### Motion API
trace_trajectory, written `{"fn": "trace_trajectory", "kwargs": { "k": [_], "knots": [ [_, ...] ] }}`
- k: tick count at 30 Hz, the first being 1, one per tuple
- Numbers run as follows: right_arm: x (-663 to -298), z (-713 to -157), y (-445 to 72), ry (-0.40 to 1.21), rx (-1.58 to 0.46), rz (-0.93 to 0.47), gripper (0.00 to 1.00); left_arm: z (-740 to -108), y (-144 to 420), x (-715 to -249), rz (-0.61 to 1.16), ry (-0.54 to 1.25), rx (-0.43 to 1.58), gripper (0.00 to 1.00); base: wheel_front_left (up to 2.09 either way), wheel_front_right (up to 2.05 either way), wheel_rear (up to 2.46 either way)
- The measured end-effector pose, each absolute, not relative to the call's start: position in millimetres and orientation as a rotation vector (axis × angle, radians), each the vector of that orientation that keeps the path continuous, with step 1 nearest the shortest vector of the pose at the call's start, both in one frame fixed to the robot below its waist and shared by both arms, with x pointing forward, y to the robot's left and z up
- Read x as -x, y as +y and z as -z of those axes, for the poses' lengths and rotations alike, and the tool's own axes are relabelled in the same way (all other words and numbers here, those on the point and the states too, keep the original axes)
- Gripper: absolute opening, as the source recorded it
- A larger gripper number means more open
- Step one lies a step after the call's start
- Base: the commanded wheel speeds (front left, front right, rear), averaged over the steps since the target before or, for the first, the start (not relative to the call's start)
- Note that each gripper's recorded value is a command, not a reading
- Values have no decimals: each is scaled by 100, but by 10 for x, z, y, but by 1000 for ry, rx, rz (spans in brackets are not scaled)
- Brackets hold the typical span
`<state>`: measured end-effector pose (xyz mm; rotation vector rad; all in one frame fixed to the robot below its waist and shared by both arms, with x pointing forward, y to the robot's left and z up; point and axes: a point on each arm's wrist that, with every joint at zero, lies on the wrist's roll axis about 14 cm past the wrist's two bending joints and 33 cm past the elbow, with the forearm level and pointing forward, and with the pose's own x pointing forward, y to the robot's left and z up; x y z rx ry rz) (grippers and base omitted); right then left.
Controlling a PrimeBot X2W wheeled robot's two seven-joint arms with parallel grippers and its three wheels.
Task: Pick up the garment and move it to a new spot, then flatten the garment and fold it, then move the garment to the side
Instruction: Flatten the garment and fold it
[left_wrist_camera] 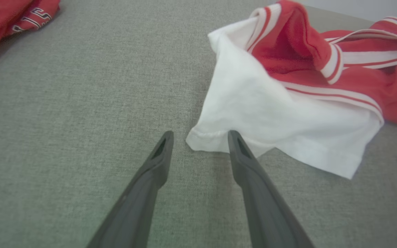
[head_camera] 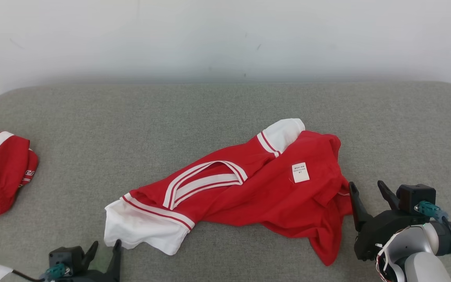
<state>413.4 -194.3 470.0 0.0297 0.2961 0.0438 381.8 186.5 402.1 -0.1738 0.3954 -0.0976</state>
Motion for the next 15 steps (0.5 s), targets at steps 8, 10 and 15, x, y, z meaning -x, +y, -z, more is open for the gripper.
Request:
{"fn": "trace_trajectory", "kwargs": {
  "k": [8,10,15],
  "knots": [
    [-4168,-4651,-1904,310,-30,-54,100,-4023,1811,-3941,173,406,90,100,0,0,0],
    [-4185,-4645,-1896,311,-35,-56,100,-4018,1777,-3965,212,411,63,100,0,0,0],
    [-4216,-4637,-1892,313,-35,-58,100,-3990,1768,-4026,244,426,28,64,0,0,0]
  ]
}}
